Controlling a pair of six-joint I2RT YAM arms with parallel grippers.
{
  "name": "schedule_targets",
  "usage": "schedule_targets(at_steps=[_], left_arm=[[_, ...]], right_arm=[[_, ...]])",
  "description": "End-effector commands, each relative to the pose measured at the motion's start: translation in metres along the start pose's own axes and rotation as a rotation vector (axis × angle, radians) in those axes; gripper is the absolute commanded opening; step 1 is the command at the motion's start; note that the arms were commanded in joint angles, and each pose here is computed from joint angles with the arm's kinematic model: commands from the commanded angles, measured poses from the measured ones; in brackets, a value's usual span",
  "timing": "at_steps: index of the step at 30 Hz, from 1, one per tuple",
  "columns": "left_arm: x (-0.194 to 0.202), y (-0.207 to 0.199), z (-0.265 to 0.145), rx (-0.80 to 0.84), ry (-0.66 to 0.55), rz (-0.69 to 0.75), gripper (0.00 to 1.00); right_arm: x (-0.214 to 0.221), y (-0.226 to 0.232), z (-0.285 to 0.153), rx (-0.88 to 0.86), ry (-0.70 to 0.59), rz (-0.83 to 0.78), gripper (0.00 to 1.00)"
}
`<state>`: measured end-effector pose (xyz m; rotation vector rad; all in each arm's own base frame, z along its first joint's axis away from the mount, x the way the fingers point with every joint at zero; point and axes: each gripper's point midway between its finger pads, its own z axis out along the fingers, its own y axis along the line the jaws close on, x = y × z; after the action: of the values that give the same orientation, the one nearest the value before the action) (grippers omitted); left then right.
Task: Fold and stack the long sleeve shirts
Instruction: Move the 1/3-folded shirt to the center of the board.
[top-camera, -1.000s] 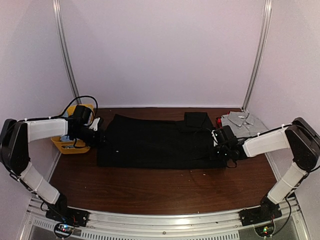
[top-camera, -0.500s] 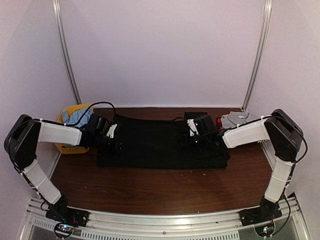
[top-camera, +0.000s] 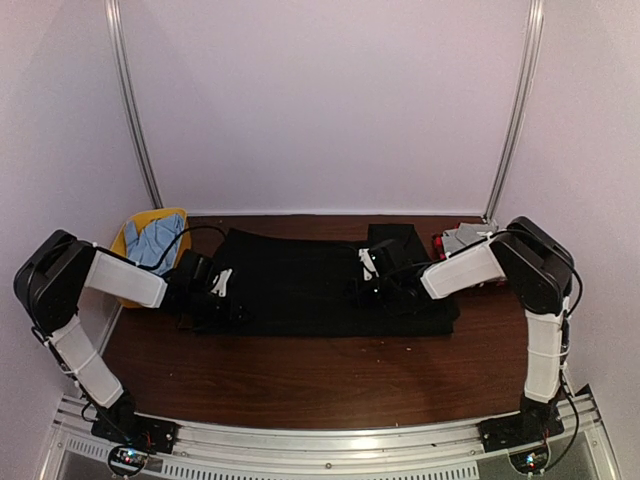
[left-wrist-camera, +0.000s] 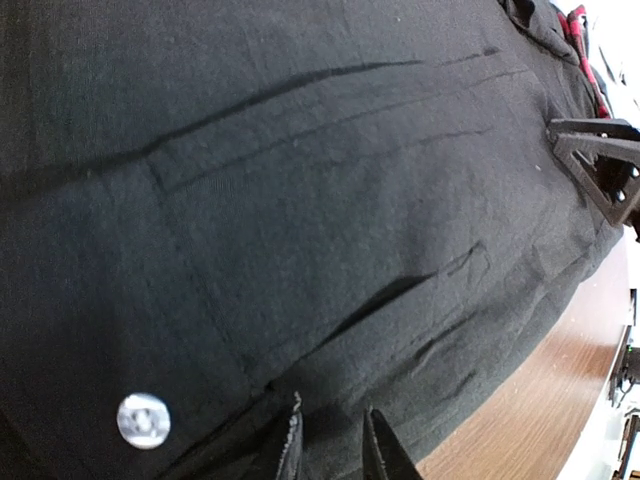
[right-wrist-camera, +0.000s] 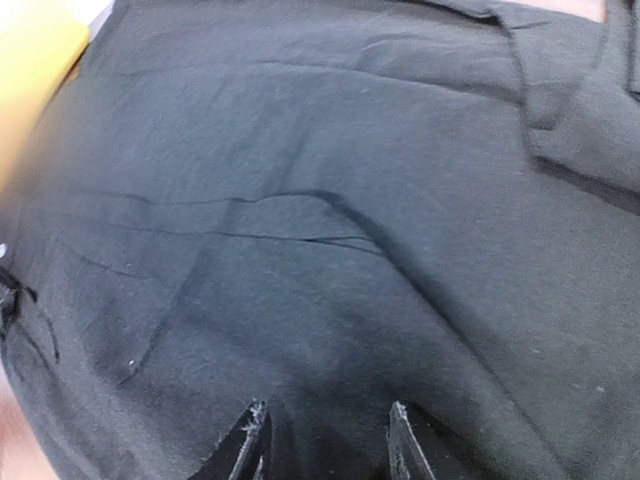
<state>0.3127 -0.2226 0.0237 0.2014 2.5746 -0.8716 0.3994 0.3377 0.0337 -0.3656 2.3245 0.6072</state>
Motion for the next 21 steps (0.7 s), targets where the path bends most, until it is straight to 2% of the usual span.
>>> schedule_targets(at_steps=[1, 14, 21], left_arm=[[0.036, 0.024, -0.001, -0.087, 0.074, -0.040, 0.23], [0.056, -0.003, -0.001, -0.043, 0.116, 0.021, 0.22], [0.076, -0.014, -0.015, -0.068, 0.137, 0.020, 0.22]], right_arm=[[0.023, -0.042, -0.009, 0.170, 0.026, 0.037, 0.42], [0.068, -0.037, -0.048, 0.151, 0.057, -0.036, 0.43], [0.102, -0.042, -0.077, 0.187, 0.087, -0.021, 0.44]])
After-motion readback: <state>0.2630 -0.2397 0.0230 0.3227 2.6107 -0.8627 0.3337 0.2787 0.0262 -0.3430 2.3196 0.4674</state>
